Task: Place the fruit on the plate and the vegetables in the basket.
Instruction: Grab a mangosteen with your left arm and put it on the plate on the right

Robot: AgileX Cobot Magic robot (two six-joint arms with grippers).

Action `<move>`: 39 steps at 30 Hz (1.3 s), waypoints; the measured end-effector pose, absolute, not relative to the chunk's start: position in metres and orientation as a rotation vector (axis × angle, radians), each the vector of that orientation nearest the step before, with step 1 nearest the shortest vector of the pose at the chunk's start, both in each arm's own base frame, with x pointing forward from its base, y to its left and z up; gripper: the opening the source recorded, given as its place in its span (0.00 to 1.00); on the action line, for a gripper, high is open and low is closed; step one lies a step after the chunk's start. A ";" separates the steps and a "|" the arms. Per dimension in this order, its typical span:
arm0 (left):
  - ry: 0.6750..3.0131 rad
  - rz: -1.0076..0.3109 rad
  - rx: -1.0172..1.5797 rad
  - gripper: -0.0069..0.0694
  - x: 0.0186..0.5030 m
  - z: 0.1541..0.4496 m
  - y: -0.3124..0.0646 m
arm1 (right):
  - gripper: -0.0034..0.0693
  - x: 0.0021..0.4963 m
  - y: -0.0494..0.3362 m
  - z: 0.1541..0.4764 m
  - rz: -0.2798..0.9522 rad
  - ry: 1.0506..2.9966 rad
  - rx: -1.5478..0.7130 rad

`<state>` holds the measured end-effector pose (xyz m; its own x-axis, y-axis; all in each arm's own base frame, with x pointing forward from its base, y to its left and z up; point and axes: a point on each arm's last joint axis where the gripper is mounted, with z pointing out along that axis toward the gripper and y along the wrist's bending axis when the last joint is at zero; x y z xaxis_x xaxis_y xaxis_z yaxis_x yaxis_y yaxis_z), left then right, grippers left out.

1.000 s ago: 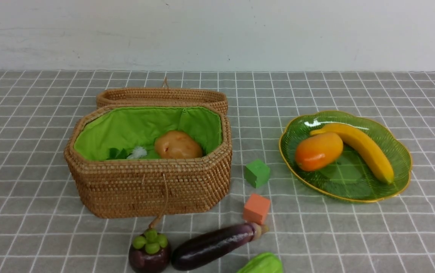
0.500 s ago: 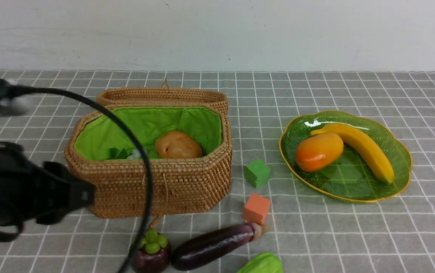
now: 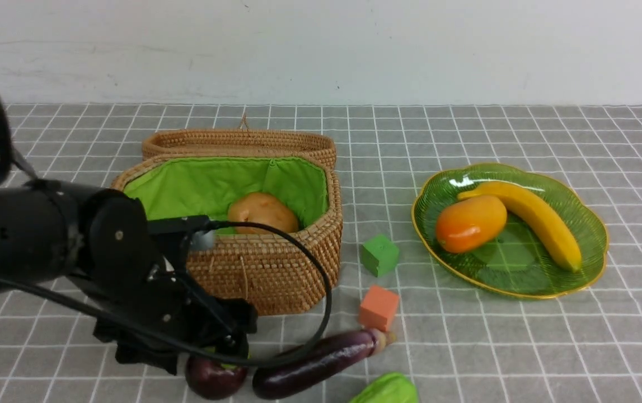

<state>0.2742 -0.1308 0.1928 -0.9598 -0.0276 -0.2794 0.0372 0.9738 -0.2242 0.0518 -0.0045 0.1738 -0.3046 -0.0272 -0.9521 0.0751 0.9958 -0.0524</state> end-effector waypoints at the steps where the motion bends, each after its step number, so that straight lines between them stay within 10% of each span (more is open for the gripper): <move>1: 2.839 -0.333 0.011 0.92 0.276 0.189 -0.132 | 0.21 0.052 -0.005 0.174 -0.101 1.878 0.035; 18: 2.876 -0.363 0.128 0.85 0.263 0.233 -0.131 | 0.24 0.052 -0.005 0.174 -0.101 1.878 0.035; 28: 2.598 -0.787 0.317 0.84 0.273 0.334 -0.161 | 0.26 0.052 -0.005 0.174 -0.101 1.878 0.035; 39: 2.361 -0.848 0.749 0.84 0.358 0.331 -0.312 | 0.28 0.052 -0.005 0.174 -0.101 1.878 0.035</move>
